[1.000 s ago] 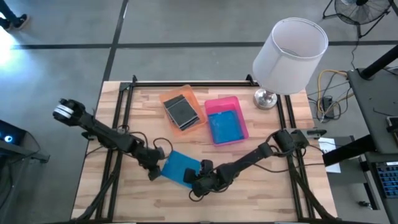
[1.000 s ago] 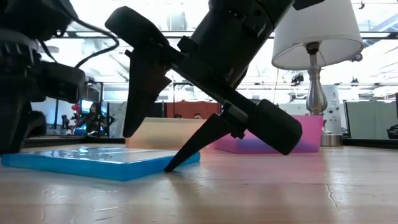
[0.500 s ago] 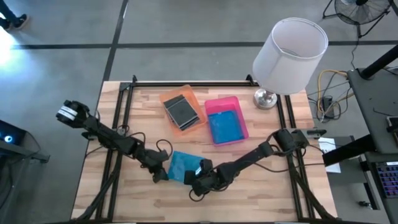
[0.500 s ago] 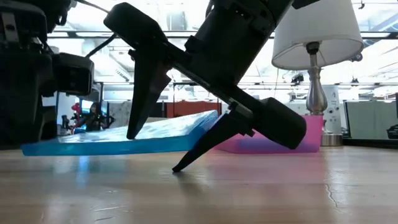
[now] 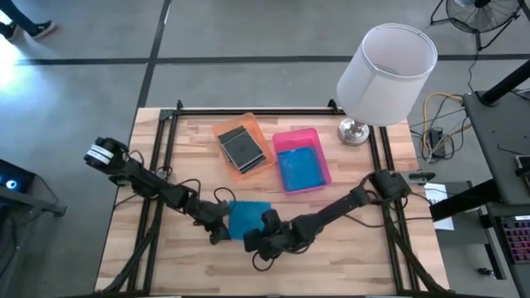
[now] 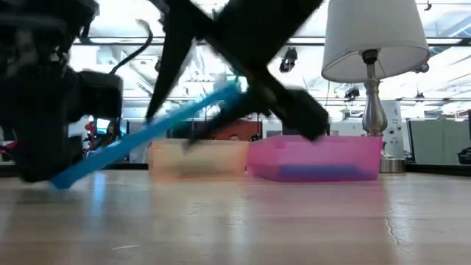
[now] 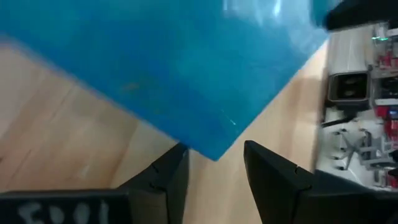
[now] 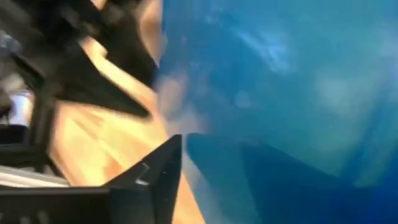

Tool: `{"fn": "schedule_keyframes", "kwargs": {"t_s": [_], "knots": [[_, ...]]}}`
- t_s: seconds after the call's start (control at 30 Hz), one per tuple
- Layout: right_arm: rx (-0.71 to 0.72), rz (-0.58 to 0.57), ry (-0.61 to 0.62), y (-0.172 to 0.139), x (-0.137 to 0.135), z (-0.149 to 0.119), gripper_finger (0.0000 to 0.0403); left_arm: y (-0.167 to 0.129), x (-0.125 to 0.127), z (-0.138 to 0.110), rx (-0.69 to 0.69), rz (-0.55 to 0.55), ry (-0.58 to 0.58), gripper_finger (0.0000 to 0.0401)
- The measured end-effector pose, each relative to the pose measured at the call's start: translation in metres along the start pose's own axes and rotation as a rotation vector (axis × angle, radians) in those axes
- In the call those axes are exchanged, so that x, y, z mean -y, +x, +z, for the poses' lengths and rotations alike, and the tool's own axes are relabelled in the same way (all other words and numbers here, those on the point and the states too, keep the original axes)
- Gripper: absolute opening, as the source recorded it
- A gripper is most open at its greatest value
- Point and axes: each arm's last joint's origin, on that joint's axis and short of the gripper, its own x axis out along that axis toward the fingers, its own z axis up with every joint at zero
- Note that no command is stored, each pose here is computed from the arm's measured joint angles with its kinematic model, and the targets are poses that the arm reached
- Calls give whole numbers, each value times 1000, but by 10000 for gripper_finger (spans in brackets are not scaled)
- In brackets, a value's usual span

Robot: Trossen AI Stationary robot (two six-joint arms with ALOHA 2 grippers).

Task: Pick & place jewel cases by type
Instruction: Put the blue cd case into the pink bin

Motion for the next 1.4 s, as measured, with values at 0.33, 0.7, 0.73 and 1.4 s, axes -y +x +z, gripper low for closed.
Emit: {"fn": "schedule_keyframes", "kwargs": {"t_s": [0.33, 0.7, 0.73, 1.4], "knots": [[318, -4, 184, -123, 3, -11, 28, -26, 27, 9, 151, -109, 96, 133], [721, 59, 225, -150, 7, 43, 20, -93, 55, 23, 601, -228, 50, 133], [753, 27, 195, -153, 7, 55, 20, -97, 57, 24, 619, -244, 43, 133], [-220, -115, -808, -235, 29, 244, 18, -108, 66, 24, 540, -354, 30, 133]]}}
